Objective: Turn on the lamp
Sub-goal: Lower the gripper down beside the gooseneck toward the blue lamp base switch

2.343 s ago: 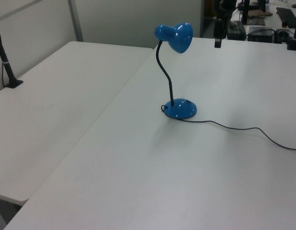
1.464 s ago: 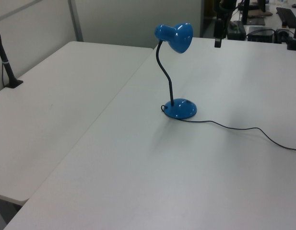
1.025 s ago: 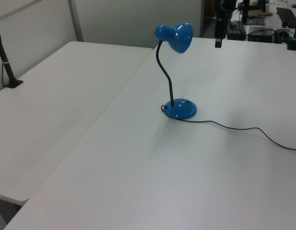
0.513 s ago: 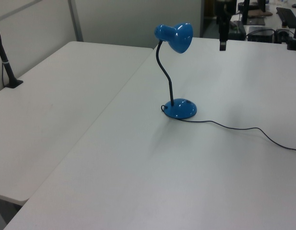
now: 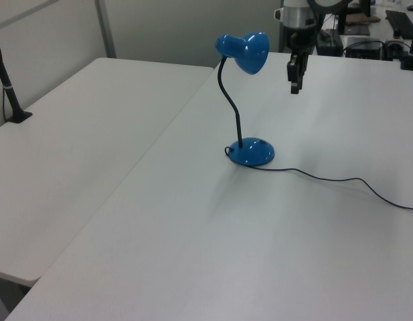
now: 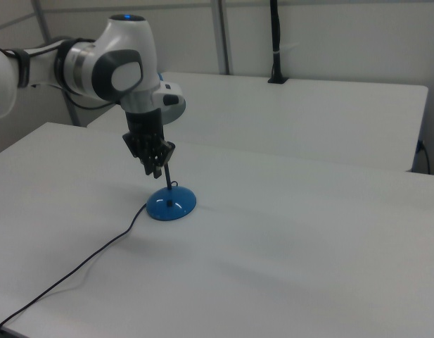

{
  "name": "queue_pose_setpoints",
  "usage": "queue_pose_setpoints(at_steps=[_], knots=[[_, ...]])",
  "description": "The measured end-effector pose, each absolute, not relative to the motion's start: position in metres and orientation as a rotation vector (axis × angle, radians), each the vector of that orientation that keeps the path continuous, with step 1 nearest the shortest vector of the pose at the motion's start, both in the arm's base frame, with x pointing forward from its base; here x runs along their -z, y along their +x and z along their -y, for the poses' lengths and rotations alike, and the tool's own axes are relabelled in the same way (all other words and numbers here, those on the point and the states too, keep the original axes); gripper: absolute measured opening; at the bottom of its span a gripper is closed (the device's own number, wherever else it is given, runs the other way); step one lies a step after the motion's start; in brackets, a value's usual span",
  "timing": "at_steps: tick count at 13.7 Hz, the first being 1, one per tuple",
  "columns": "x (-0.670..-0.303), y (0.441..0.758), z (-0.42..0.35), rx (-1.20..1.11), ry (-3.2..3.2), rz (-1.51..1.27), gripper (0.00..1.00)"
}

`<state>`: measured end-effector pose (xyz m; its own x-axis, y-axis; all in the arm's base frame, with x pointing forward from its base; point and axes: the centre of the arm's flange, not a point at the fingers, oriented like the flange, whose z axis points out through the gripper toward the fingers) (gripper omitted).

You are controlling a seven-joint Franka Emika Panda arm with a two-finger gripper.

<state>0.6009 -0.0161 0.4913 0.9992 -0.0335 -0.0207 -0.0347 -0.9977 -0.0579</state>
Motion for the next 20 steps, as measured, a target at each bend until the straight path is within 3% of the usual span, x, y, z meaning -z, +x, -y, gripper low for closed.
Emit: queue_pose_setpoints(at_steps=[3, 8, 20], knots=[[-0.467, 0.606, 0.016, 0.055, -3.019, -0.25, 0.01], [-0.407, 0.618, 0.019, 0.212, -2.894, -0.518, 0.01], [-0.35, 0.633, 0.007, 0.215, -2.821, -0.657, 0.01]])
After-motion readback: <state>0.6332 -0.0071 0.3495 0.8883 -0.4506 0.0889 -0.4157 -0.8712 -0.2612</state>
